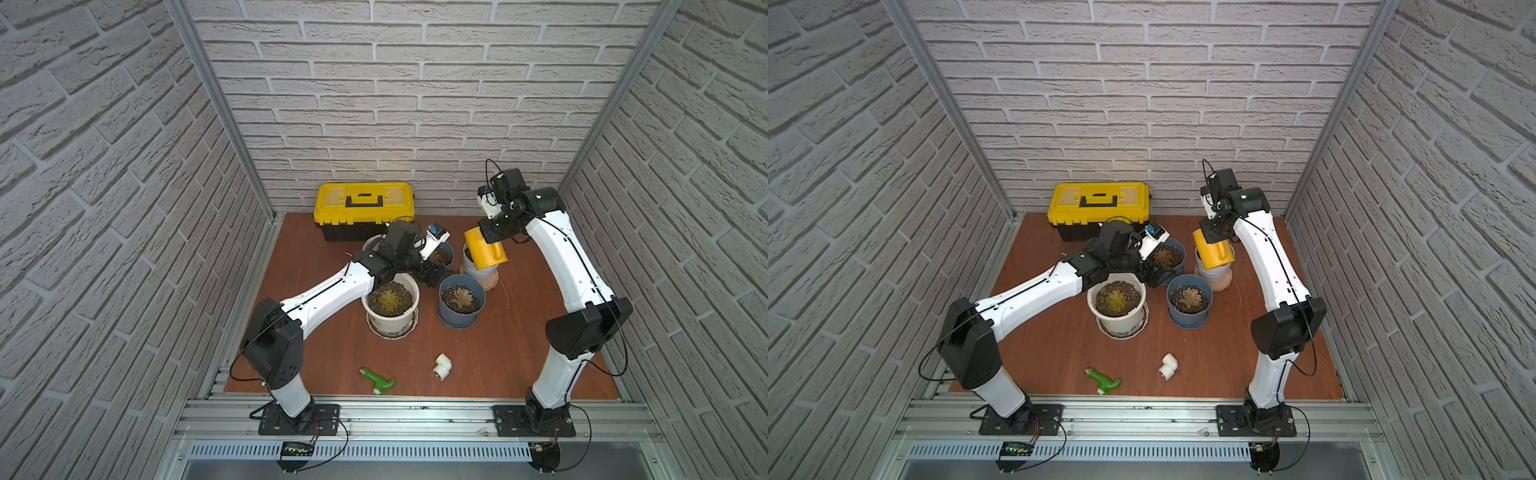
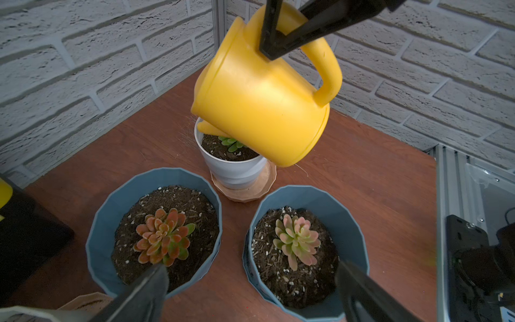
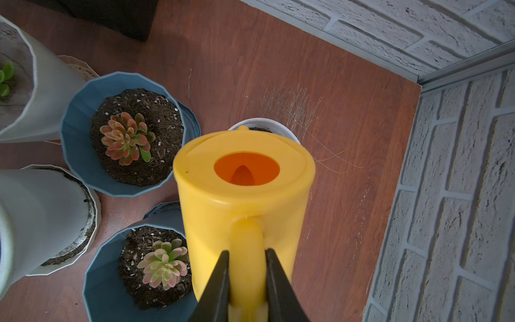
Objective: Water the succulent around the soil edge
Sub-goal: Water the soil of the potted plant with water.
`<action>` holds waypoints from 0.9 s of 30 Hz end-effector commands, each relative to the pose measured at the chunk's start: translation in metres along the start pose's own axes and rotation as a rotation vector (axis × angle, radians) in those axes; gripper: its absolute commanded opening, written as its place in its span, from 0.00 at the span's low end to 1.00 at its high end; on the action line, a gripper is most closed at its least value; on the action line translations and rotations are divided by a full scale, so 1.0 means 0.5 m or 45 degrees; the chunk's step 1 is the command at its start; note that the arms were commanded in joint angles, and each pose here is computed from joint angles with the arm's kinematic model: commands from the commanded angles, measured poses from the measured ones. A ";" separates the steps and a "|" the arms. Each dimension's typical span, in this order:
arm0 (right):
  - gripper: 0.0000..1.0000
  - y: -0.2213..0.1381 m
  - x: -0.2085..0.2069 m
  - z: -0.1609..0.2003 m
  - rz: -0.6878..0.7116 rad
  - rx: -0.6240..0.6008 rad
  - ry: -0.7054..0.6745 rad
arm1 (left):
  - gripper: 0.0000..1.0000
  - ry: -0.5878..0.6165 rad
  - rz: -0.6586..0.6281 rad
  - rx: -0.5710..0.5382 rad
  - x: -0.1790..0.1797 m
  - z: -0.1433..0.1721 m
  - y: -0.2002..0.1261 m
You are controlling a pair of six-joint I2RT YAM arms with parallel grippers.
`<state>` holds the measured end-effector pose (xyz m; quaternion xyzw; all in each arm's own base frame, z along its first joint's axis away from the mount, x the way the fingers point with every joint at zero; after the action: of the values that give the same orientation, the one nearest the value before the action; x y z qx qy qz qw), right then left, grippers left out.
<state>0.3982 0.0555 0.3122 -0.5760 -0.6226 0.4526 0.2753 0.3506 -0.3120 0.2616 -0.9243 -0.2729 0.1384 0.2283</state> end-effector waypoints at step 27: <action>0.02 -0.032 -0.081 0.031 0.141 -0.009 0.065 | 0.98 -0.014 0.015 -0.007 0.011 0.003 0.006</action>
<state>0.3953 0.0215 0.3056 -0.6027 -0.5807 0.4668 0.2856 0.3540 -0.3083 0.2609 -0.9232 -0.2757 0.1415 0.2274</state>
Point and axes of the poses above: each gripper's point midway between its finger pads, its own y axis out along the fingers, its own x axis along the line the jaws close on, z = x × y, the point moved 4 cm from there along -y, back along the fingers, and after that the axes turned 1 degree about -y, right-handed, at the moved point
